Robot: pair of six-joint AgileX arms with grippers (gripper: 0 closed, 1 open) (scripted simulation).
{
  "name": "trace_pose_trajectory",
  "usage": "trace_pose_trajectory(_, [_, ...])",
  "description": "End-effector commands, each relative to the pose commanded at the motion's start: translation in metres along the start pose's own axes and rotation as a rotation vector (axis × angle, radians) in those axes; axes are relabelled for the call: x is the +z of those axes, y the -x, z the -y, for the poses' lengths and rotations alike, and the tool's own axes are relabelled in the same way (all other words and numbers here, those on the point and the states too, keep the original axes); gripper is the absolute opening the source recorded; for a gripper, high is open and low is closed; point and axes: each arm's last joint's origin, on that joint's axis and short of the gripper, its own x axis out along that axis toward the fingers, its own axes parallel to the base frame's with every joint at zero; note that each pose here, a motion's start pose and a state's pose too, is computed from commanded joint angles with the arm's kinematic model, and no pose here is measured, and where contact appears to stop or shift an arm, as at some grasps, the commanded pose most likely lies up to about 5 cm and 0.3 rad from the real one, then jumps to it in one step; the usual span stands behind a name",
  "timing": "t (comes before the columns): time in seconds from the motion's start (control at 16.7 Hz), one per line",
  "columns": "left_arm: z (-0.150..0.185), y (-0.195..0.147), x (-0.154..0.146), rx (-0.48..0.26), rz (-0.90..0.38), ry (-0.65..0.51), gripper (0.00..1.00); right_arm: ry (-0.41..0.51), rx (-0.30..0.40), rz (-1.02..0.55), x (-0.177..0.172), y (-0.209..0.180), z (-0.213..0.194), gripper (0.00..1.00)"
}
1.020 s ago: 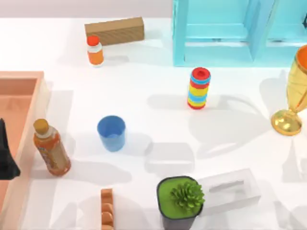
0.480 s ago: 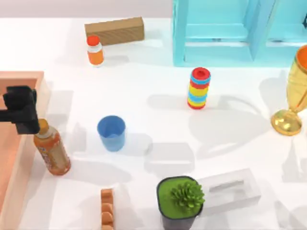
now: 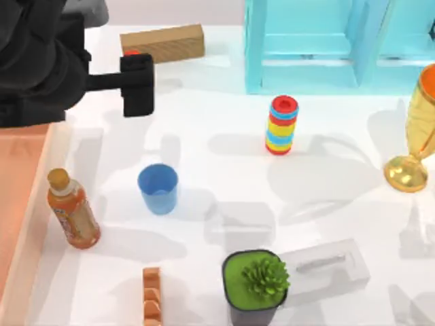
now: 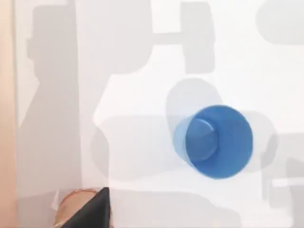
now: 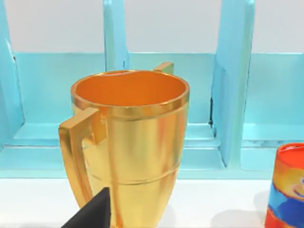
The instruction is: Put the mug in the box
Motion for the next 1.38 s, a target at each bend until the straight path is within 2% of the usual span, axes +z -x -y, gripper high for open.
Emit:
trace_pose_trajectory(0.24, [0.042, -0.049, 0.030, 0.076, -0.233, 0.008, 1.00, 0.000, 0.000, 0.000, 0.000, 0.000, 0.000, 1.00])
trace_pose_trajectory(0.54, [0.077, -0.101, 0.039, 0.167, -0.413, 0.008, 1.00, 0.000, 0.000, 0.000, 0.000, 0.000, 0.000, 1.00])
trace_pose_trajectory(1.08, [0.081, -0.115, 0.038, 0.186, -0.444, 0.009, 1.00, 0.000, 0.000, 0.000, 0.000, 0.000, 0.000, 1.00])
trace_pose_trajectory(1.38, [0.074, -0.165, 0.018, 0.180, -0.435, 0.009, 1.00, 0.000, 0.000, 0.000, 0.000, 0.000, 0.000, 1.00])
